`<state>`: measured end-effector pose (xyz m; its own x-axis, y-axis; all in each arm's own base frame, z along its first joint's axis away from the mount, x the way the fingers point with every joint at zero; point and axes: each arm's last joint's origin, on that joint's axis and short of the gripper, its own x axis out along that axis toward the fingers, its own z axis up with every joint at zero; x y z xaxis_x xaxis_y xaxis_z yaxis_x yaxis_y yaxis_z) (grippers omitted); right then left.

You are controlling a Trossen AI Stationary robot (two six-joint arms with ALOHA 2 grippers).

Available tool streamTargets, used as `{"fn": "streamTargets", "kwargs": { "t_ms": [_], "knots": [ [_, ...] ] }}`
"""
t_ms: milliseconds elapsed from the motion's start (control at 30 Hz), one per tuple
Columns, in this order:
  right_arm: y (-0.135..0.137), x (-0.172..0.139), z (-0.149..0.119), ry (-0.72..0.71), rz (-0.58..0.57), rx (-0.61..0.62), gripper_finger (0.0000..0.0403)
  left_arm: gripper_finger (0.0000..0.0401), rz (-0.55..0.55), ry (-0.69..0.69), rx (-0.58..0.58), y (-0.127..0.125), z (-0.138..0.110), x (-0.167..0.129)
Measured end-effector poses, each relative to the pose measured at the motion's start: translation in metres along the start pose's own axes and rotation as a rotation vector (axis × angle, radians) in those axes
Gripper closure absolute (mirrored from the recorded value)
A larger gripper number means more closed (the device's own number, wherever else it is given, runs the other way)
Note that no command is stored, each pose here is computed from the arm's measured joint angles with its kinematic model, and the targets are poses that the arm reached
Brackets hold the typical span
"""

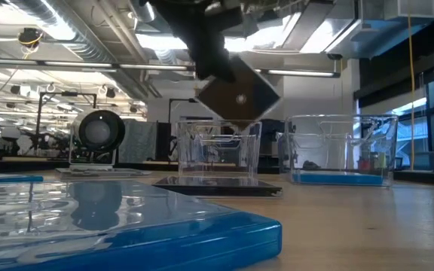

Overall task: Pick & place jewel cases by type
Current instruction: Put the bottom black cd case into the left transparent bin

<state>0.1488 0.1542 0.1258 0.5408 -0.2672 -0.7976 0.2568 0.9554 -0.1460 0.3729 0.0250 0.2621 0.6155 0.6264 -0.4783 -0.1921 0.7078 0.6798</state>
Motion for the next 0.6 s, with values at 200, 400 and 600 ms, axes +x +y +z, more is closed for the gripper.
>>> {"fn": "streamTargets", "kwargs": {
  "t_ms": [200,400,600],
  "knots": [
    [0.000,0.000,0.000,-0.007,-0.003,0.001,0.0156,0.0361,-0.076,0.089,0.000,0.007,-0.016,0.010],
    [0.000,0.000,0.000,-0.007,-0.004,0.004,0.0156,0.0361,-0.219,0.029,0.066,0.018,-0.022,0.021],
    [0.000,0.000,0.000,-0.010,-0.004,0.029,0.0156,0.0359,-0.226,0.065,0.212,0.033,-0.036,0.032]
  ]
}}
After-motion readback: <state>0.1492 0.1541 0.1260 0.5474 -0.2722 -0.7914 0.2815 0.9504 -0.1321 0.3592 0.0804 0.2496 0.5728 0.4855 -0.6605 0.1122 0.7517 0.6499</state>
